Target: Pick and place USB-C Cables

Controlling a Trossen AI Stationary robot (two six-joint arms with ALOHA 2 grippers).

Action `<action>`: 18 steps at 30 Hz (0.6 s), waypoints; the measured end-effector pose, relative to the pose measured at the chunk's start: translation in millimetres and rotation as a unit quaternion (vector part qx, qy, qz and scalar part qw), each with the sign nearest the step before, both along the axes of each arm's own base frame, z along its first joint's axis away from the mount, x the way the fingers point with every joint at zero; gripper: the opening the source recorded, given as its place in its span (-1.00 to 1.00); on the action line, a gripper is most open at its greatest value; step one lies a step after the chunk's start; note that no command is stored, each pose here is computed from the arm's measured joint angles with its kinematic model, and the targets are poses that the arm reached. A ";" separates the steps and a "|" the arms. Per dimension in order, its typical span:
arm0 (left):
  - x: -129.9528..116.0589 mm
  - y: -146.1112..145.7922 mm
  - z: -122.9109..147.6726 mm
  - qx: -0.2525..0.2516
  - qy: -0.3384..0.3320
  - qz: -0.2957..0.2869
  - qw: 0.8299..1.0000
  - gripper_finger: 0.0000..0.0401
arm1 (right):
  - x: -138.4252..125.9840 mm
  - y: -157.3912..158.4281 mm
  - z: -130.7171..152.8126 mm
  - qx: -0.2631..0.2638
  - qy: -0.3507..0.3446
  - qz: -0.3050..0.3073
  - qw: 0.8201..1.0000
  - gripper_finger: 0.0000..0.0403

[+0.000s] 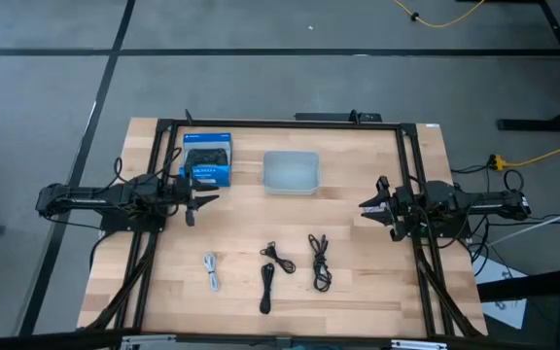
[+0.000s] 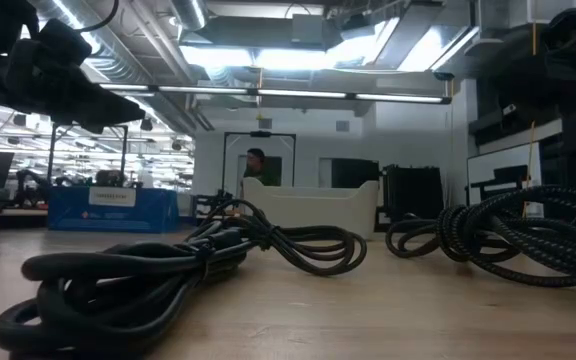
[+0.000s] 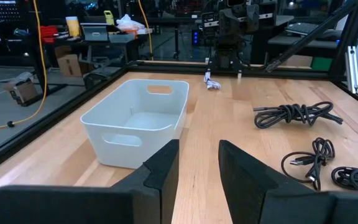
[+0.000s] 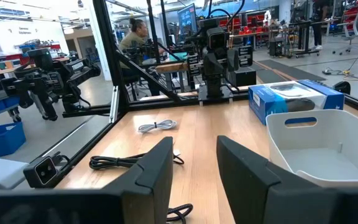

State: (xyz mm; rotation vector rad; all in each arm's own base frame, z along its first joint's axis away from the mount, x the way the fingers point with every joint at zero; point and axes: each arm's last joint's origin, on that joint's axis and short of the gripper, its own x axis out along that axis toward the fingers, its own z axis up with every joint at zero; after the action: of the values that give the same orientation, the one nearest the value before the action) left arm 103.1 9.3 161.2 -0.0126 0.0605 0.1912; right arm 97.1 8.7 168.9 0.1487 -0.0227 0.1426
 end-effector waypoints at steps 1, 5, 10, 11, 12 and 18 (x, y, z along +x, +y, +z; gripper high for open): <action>0.0 0.0 -0.1 0.000 0.000 0.000 1.000 -0.47 | 0.0 0.0 0.0 0.000 0.000 0.000 1.000 -0.36; 0.0 0.0 -0.1 0.000 0.000 0.000 1.000 -0.47 | 0.0 0.0 0.0 0.000 0.000 0.000 1.000 -0.36; 0.0 0.0 -0.1 0.000 0.000 0.000 1.000 -0.47 | -0.1 0.0 2.3 0.011 -0.010 0.000 1.000 -0.36; 0.0 0.0 -0.1 0.000 0.000 0.000 1.000 -0.47 | -0.2 0.0 4.1 0.019 -0.018 0.001 1.000 -0.36; 0.0 0.0 -0.1 0.000 0.000 0.000 1.000 -0.47 | -0.4 -0.1 6.4 0.027 -0.030 0.001 0.999 -0.36; 0.0 0.0 0.0 0.000 0.000 0.000 1.000 -0.47 | -3.0 -0.3 20.9 0.032 -0.105 0.003 0.994 -0.36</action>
State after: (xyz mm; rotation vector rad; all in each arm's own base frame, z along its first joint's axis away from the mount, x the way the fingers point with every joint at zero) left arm 103.1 9.3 161.2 -0.0126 0.0605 0.1912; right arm 94.1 8.5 189.8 0.1978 -0.2377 0.1624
